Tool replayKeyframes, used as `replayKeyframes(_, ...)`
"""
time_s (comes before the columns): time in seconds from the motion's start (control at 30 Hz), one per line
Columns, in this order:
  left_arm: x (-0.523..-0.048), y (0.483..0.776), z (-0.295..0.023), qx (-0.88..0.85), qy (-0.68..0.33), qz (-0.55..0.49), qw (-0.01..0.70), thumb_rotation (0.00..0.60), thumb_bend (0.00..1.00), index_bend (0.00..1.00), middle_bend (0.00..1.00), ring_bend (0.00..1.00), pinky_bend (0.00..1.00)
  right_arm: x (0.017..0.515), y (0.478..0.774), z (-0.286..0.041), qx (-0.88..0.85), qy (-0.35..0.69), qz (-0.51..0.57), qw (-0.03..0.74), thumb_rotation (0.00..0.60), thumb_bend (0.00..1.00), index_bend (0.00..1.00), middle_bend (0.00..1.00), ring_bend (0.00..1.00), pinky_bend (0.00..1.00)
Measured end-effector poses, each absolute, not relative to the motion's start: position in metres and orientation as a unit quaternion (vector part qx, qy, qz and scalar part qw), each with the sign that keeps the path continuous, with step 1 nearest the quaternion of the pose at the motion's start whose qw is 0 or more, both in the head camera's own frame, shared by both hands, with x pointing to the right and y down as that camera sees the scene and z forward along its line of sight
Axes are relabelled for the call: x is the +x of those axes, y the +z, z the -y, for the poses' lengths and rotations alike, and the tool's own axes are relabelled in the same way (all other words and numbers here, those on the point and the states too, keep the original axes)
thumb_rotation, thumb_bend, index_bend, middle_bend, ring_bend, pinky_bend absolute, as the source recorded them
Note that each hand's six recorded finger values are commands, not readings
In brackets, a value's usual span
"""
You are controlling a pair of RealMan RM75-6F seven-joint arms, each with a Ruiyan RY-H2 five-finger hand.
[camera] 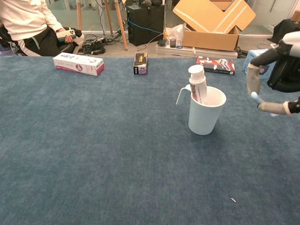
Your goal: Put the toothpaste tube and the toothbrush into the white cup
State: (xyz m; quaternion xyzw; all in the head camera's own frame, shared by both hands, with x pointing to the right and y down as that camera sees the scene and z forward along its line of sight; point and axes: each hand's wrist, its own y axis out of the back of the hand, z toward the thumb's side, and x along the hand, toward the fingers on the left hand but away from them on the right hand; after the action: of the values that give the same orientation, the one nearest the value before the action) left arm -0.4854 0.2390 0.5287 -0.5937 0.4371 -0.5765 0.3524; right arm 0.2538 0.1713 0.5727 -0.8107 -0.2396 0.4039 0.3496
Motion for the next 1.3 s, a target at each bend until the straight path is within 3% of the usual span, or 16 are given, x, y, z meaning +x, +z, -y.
replayKeyframes(0.63, -0.485, 0.529, -0.239, -0.594, -0.577, -0.436, 0.352, 0.6, 0.5, 0.22, 0.16, 0.02, 0.03, 0.247, 0.526, -0.143, -0.863, 0.278, 0.329, 0.264, 0.6, 0.26, 0.61, 1.0, 1.0, 1.0)
replayKeyframes(1.3, -0.485, 0.529, -0.24, -0.595, -0.578, -0.436, 0.349, 0.6, 0.5, 0.22, 0.16, 0.02, 0.03, 0.252, 0.546, -0.12, -0.866, 0.225, 0.406, 0.184, 0.6, 0.26, 0.61, 1.0, 1.0, 1.0)
